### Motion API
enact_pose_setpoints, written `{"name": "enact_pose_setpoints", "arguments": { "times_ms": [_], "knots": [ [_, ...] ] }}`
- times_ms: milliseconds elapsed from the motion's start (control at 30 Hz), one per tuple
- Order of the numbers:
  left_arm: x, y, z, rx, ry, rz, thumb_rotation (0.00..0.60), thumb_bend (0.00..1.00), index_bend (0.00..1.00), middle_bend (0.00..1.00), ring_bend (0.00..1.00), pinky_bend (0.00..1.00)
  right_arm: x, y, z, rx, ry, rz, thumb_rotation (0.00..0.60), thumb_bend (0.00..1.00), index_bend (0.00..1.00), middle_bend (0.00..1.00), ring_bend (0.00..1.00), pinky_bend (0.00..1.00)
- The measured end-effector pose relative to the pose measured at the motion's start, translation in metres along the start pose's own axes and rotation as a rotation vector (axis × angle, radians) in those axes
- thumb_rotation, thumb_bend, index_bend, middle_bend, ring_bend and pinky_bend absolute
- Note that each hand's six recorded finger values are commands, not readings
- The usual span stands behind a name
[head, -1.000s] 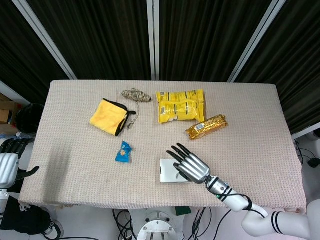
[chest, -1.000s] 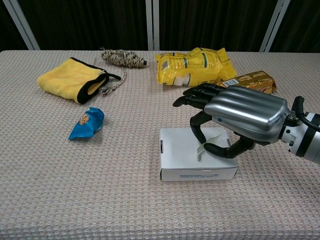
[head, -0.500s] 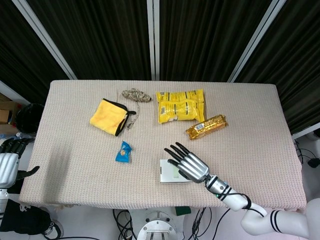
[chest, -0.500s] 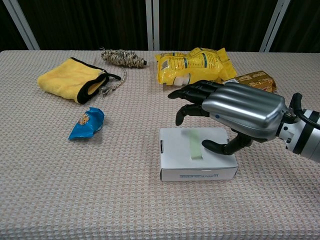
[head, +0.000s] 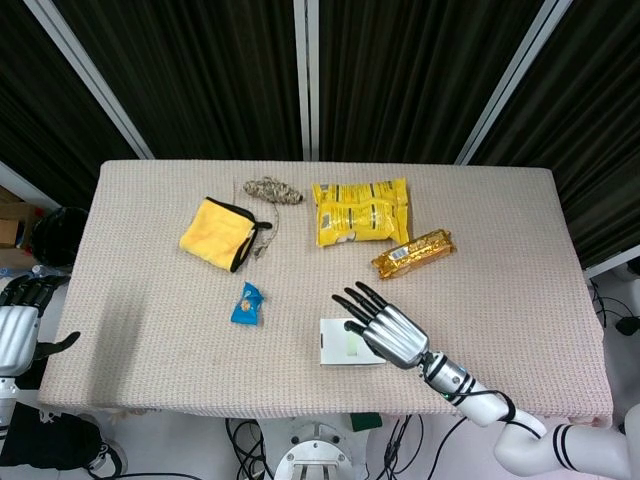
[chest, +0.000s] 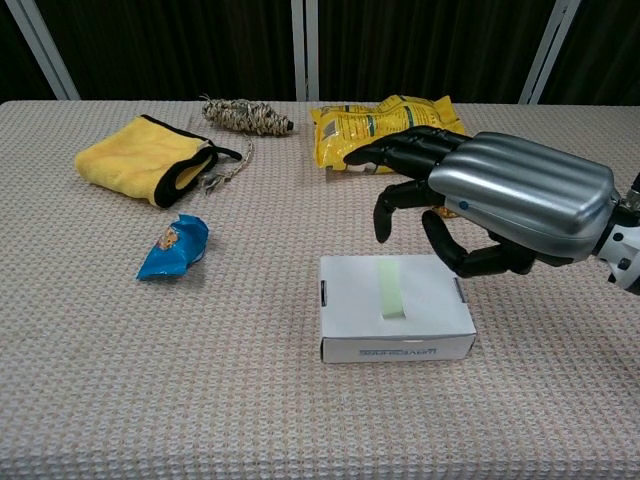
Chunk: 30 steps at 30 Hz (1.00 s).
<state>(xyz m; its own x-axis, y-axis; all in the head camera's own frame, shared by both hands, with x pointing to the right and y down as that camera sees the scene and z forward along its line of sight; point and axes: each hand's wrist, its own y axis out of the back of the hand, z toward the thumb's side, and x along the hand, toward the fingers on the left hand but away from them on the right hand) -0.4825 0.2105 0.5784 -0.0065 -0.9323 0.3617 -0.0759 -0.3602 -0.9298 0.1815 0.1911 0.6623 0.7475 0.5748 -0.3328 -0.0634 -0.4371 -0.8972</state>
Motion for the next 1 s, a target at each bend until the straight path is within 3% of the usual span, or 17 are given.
{"name": "enact_pose_setpoints", "arguments": {
  "times_ms": [1000],
  "knots": [
    [-0.001, 0.0, -0.004, 0.0, 0.015, 0.001, 0.6, 0.06, 0.22, 0.22, 0.2, 0.14, -0.005, -0.028, 0.019, -0.03, 0.05, 0.083, 0.6, 1.0, 0.57, 0.04, 0.0, 0.0]
  ]
}}
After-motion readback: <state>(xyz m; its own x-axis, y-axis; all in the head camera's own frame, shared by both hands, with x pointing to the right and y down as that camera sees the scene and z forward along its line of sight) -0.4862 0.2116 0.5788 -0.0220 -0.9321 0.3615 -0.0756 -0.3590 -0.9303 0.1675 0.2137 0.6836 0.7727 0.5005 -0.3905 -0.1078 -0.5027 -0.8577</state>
